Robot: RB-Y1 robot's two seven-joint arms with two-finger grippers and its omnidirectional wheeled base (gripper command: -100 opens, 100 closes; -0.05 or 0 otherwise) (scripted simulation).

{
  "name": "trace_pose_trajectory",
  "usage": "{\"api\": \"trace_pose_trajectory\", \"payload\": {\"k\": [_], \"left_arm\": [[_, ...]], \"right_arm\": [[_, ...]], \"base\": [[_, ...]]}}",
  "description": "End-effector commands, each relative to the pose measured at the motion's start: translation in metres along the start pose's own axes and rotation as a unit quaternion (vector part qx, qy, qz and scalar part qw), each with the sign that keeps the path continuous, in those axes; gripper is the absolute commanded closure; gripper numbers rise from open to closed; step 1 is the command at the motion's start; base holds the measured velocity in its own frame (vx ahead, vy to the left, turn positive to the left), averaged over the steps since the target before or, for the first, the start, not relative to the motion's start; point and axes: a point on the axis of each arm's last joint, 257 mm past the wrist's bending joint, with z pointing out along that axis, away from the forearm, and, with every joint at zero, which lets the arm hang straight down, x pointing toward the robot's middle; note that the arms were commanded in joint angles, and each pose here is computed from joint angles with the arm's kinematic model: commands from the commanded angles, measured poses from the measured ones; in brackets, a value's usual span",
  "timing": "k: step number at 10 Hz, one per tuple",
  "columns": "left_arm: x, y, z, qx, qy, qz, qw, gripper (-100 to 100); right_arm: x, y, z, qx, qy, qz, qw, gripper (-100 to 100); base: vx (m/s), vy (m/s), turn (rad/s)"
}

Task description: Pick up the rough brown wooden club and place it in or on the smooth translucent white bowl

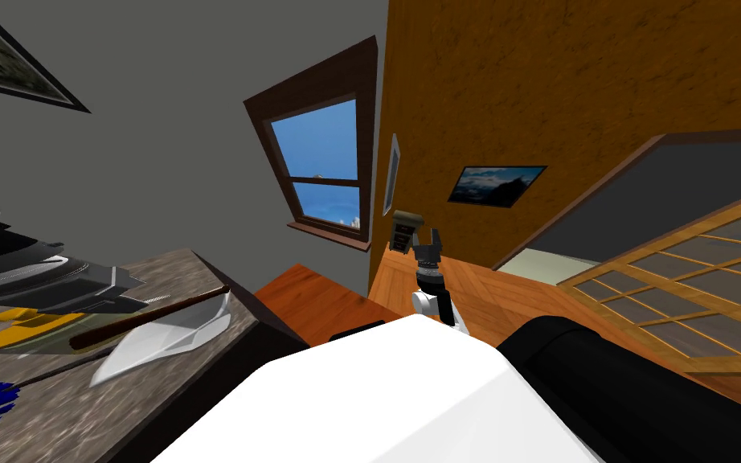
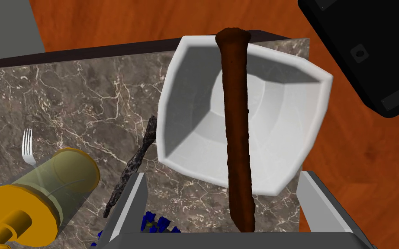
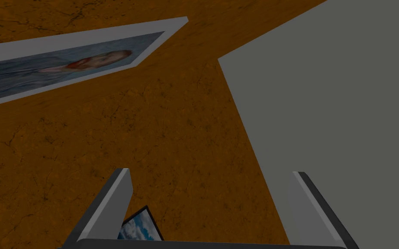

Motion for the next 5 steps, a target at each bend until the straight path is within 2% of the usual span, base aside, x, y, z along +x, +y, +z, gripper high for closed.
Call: {"api": "trace_pose_trajectory", "payload": {"k": [1,5], "left_arm": [[0.0000,0.0000,0.0000,0.000,0.000,0.000,1.0000,0],[0.0001,0.0000,0.0000,0.000,0.000,0.000,1.0000,0]], "right_arm": [[0.0000,0.0000,0.0000,0.000,0.000,0.000,1.0000,0],[0.0000,0.0000,0.0000,0.000,0.000,0.000,1.0000,0]], "base": [[0.000,0.000,0.000],[0.000,0.000,0.000]]}}
